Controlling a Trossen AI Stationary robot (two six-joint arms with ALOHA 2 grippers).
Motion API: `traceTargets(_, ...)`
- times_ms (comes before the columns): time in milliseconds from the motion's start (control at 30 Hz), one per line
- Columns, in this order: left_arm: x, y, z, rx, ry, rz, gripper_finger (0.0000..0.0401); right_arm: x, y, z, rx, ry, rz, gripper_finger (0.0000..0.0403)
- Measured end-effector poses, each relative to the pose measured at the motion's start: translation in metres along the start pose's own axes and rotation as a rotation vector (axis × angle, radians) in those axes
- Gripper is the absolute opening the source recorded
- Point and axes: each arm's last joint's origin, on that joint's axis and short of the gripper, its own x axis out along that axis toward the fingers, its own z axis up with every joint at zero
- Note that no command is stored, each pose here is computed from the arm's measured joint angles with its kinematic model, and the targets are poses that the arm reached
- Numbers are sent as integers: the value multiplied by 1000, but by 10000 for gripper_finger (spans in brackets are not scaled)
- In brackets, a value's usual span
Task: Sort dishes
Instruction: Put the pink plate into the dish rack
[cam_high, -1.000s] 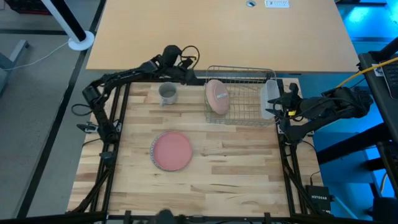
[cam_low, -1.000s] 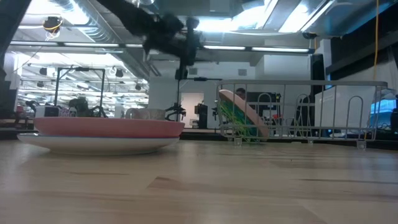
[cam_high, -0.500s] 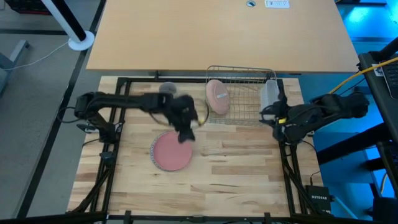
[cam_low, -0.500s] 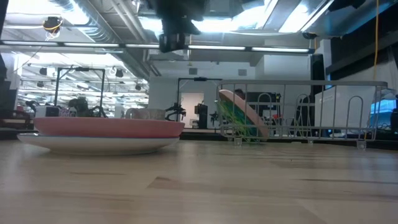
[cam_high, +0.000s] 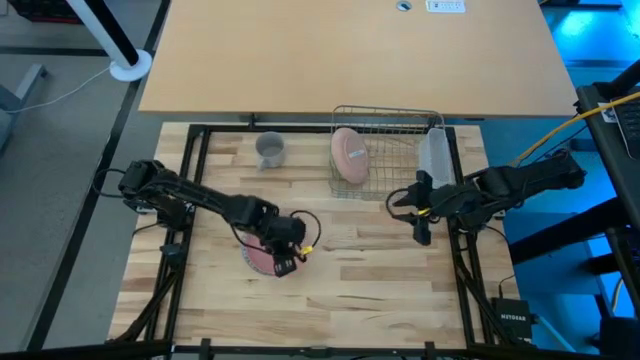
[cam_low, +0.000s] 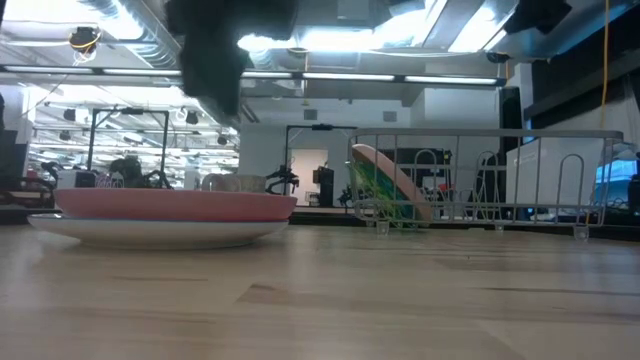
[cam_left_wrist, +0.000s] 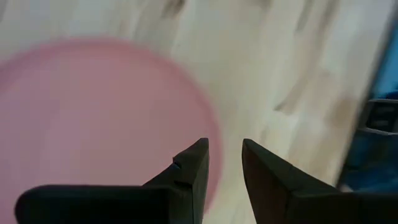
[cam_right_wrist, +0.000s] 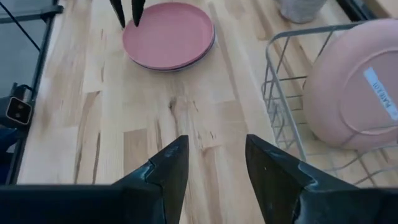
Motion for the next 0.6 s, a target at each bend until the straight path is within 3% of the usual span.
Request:
traceTargets(133, 15, -1, -18, -34, 36, 36, 88, 15, 6, 2, 11, 42, -9, 163)
traceTargets(367, 40, -6, -41, -34, 5, -23, 88, 39, 14, 1, -6, 123, -38, 163)
traceTargets(600, 45, -13, -54, -21, 26, -28, 88, 56, 20, 2, -16, 156, -48, 163)
